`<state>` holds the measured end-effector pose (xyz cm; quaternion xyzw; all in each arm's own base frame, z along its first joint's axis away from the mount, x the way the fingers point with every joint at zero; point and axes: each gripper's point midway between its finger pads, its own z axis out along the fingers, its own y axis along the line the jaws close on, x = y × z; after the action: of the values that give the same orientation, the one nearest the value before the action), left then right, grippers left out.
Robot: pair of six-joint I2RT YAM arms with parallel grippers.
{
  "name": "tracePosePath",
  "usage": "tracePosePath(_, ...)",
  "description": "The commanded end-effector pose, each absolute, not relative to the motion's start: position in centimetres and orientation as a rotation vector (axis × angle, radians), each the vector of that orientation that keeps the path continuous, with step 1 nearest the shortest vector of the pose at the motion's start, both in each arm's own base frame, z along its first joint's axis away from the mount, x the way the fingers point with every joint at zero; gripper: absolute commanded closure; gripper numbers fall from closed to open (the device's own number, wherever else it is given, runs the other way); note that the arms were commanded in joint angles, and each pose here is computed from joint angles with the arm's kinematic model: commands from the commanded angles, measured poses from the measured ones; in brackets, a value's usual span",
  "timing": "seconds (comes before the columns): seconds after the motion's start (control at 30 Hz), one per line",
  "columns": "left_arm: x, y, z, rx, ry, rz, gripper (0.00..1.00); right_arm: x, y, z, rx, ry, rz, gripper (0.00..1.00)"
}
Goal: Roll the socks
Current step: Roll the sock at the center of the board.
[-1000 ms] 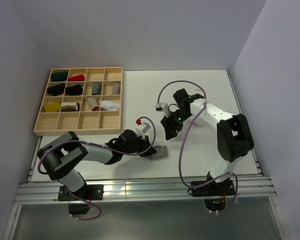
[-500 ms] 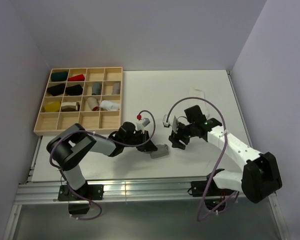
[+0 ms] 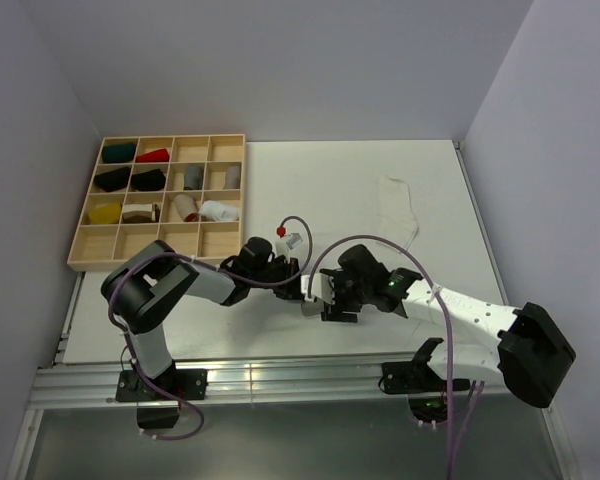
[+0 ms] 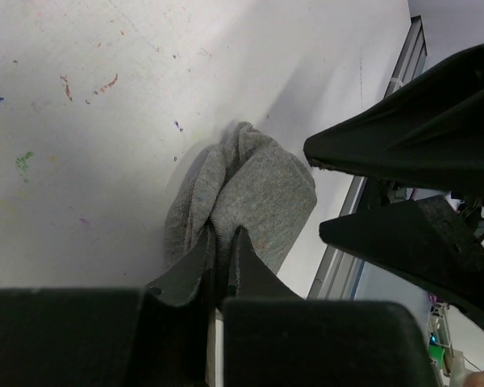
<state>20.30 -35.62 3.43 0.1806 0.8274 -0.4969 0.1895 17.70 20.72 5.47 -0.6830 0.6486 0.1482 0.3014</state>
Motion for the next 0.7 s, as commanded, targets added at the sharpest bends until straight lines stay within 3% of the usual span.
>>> tracePosePath(0.0, 17.3, -31.7, -3.4, 0.478, 2.639, -1.193, 1.00, 19.1, 21.9, 6.0, -1.801, 1.627, 0.301, 0.25)
tracePosePath(0.33, 17.1, -32.0, -3.6, 0.496, 2.658, -1.229, 1.00, 18.6, 22.6, 3.8, -1.894, 1.626, 0.266, 0.29)
tracePosePath(0.53, 17.0, -32.0, -3.2, 0.504, 2.652, -1.279, 1.00, 18.8, 22.4, 2.8, -1.919, 1.666, 0.250, 0.47)
tracePosePath(0.67, 17.1, -32.2, -2.9, 0.505, 2.642, -1.304, 1.00, 18.7, 22.5, 2.5, -1.937, 1.684, 0.262, 0.66)
